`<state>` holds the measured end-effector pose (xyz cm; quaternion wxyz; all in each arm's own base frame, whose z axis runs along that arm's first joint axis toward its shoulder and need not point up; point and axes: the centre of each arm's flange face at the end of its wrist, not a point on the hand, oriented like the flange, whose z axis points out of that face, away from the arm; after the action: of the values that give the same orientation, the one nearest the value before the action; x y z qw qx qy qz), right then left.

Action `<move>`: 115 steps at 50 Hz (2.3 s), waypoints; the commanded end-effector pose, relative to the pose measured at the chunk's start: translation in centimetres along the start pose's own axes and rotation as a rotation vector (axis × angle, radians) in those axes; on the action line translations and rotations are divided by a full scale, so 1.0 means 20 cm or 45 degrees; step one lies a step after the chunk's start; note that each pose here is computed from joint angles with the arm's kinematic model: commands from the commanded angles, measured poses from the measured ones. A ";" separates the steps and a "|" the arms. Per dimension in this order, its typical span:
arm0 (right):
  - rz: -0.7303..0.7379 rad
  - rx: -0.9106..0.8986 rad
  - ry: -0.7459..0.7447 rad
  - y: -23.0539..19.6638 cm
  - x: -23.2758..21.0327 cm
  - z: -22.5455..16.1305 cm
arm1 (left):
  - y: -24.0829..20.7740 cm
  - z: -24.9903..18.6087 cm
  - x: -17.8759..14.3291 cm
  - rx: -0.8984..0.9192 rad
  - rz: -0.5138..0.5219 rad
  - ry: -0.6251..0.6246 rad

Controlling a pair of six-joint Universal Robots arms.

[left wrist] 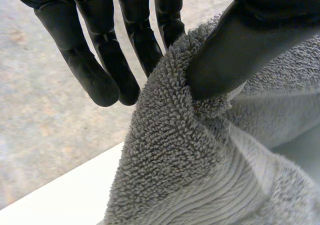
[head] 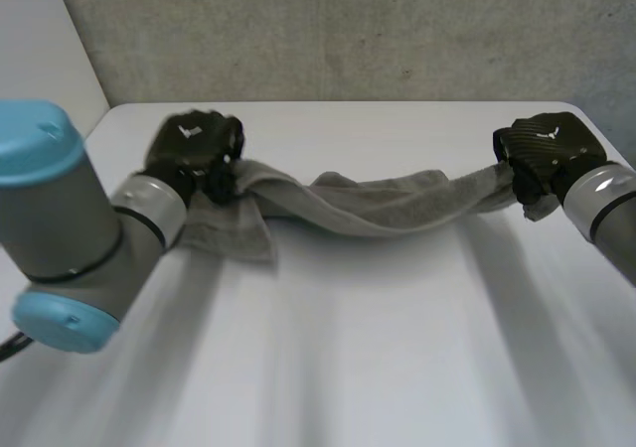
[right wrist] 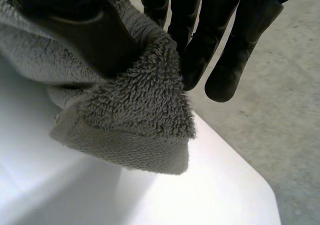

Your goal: Fold the towel.

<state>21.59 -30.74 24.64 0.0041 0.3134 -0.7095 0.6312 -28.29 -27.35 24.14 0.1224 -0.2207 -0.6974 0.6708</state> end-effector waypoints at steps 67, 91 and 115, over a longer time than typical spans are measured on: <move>-0.145 -0.118 -0.287 0.00 -0.19 -0.03 | 0.38 0.06 -0.21 -0.465 0.428 0.252; -0.007 -0.124 -0.301 0.00 -0.18 -0.17 | 0.08 0.05 -0.38 -0.279 0.475 0.125; -0.005 -0.181 -0.322 0.19 -0.25 0.01 | 0.44 0.50 -0.28 -0.315 0.523 0.039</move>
<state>23.96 -28.29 19.28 -0.0646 0.3936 -0.7498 0.5278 -26.24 -36.51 14.93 0.0108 -0.4132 -0.7219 0.5550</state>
